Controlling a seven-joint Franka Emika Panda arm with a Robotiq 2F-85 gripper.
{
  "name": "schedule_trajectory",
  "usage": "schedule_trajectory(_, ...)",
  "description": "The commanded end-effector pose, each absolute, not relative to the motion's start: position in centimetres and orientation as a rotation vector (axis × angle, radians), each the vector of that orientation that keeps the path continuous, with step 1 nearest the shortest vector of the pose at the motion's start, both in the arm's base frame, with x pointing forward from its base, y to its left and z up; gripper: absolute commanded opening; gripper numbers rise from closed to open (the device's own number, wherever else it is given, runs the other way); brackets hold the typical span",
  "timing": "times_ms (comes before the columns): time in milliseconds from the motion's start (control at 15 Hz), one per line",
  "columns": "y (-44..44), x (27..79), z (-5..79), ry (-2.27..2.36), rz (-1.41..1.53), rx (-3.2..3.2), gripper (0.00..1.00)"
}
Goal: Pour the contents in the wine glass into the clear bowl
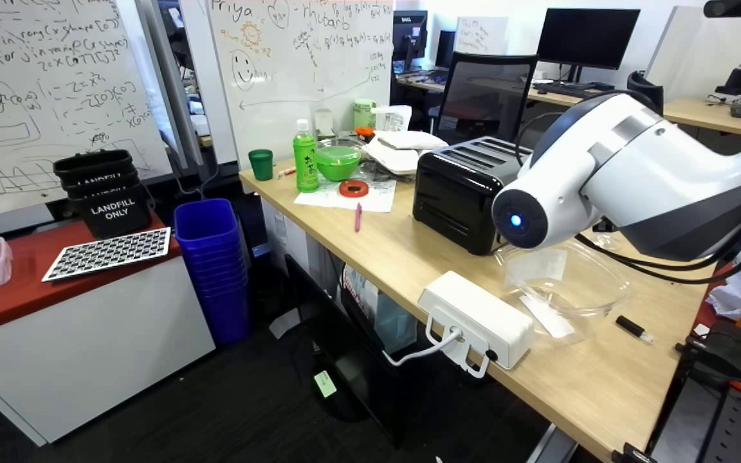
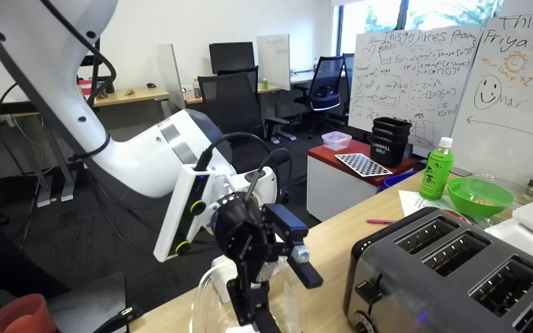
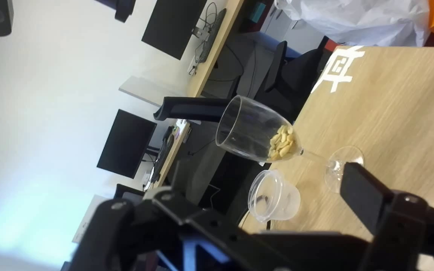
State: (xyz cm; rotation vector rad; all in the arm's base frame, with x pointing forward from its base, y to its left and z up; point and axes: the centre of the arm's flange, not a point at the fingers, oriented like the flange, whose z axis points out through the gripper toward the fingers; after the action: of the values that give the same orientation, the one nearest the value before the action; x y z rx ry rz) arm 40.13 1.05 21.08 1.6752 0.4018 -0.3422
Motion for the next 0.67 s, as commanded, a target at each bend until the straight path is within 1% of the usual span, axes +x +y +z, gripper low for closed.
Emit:
schedule_trajectory(0,-1.2,41.0,19.6,0.548,-0.385,1.600,1.00)
schedule_trajectory(267,-3.7,41.8,18.0,0.767,-0.441,1.549,1.00)
schedule_trajectory(600,-7.3,41.1,16.7,0.970,-0.528,1.480,1.00)
